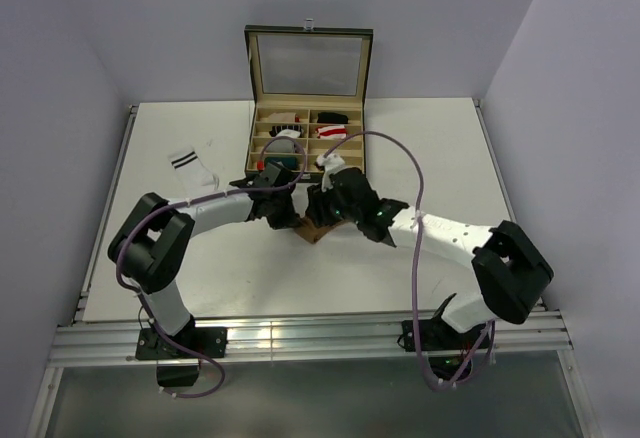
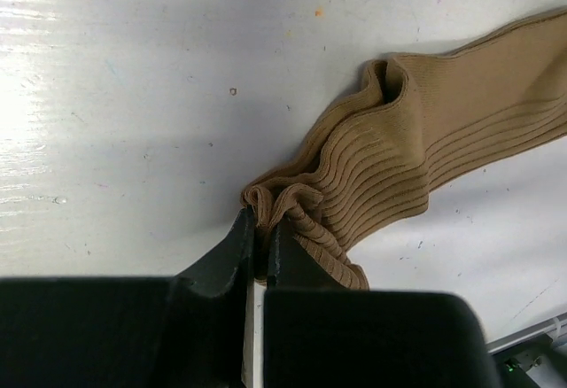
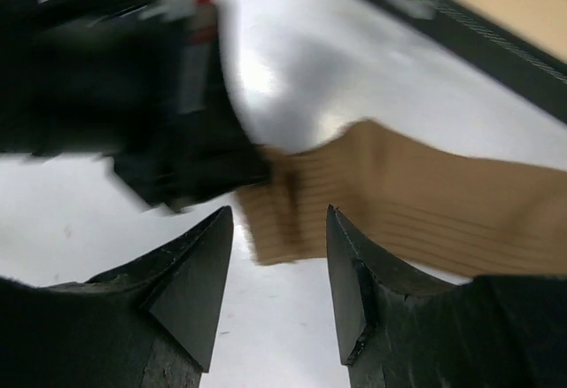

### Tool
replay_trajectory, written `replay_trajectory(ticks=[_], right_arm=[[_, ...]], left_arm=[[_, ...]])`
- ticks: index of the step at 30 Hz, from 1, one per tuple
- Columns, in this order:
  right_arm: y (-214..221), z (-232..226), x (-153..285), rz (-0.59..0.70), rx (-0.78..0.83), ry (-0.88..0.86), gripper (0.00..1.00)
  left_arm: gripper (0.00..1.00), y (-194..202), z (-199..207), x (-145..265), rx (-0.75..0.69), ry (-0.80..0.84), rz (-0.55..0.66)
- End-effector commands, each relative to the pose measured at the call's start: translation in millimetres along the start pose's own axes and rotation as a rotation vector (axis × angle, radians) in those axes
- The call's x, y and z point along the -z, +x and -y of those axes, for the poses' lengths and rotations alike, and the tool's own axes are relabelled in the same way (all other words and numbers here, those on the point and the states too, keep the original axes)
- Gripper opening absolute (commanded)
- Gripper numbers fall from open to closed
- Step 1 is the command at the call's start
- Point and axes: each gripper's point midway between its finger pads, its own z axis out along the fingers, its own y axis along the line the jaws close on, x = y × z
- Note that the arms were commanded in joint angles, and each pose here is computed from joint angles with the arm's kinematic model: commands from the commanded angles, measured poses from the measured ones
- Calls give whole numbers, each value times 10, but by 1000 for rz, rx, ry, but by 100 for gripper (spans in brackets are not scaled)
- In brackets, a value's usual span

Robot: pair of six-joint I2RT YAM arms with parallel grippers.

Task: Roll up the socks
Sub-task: Roll the sock at the center of the board.

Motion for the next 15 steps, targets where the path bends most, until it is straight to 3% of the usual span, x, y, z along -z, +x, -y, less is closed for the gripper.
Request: replay_trajectory(ticks=[1,3,15], right_arm=[[114,-62,-78,34,131,27,54],[237,-233,-198,33,210,12,56],[600,-359,-425,-30,311,-8,54]], left_arm=[[1,-53,12,-17,-21,-13,5],[1,-49,16,-23,-21,-16,-2],[1,-79,62,-1,-14,-5,0]])
